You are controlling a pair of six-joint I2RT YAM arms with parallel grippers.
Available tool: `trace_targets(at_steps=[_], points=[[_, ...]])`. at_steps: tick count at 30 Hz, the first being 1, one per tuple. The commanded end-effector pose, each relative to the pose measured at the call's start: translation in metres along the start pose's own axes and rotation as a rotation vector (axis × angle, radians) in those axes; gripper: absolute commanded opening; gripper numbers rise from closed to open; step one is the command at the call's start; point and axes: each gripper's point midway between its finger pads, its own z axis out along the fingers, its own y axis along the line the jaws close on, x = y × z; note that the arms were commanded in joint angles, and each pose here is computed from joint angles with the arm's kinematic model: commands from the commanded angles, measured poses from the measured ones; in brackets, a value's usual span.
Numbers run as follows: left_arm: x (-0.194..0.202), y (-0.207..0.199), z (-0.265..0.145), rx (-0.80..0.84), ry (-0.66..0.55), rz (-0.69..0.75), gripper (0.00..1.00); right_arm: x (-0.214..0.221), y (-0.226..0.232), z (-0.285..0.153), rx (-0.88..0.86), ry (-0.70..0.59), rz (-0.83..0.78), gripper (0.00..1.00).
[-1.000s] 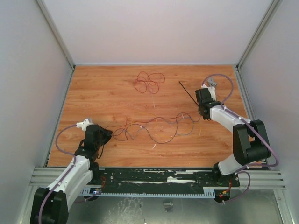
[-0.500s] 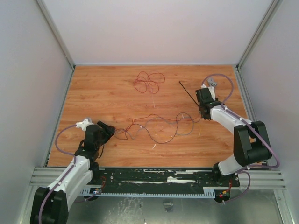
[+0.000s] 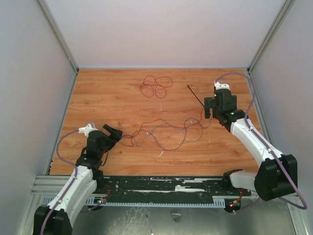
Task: Zip-tie the wires
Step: Straighten the cable at the center of the board.
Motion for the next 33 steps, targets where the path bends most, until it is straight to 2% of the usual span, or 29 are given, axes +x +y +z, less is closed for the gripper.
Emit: trace_targets(at_steps=[1, 10, 16, 20, 23, 26, 30, 33], points=[[0.012, 0.004, -0.007, 0.001, 0.051, -0.005, 0.98, -0.026, 0.008, -0.015, -0.081, -0.079, 0.020, 0.99], [0.029, 0.019, -0.017, -0.022, 0.093, -0.055, 0.98, -0.063, 0.057, -0.017, -0.320, -0.152, 0.166, 0.99], [0.065, 0.021, -0.024, -0.009, 0.254, -0.162, 0.98, -0.082, 0.081, -0.006, -0.384, -0.141, 0.185, 0.99], [0.073, -0.005, -0.036, 0.082, 0.347, -0.267, 0.98, -0.098, 0.098, -0.006, -0.444, -0.149, 0.175, 0.99], [0.056, -0.032, -0.048, 0.144, 0.336, -0.319, 0.98, -0.102, 0.111, -0.003, -0.461, -0.137, 0.138, 0.99], [0.034, -0.036, -0.062, 0.059, 0.298, -0.313, 0.98, -0.104, 0.114, 0.003, -0.447, -0.123, 0.119, 0.99], [0.018, -0.012, -0.079, -0.182, 0.267, -0.274, 0.98, -0.105, 0.116, 0.008, -0.432, -0.118, 0.114, 0.99], [0.004, -0.013, -0.087, -0.282, 0.258, -0.287, 0.98, -0.106, 0.119, 0.010, -0.437, -0.124, 0.115, 0.99]])
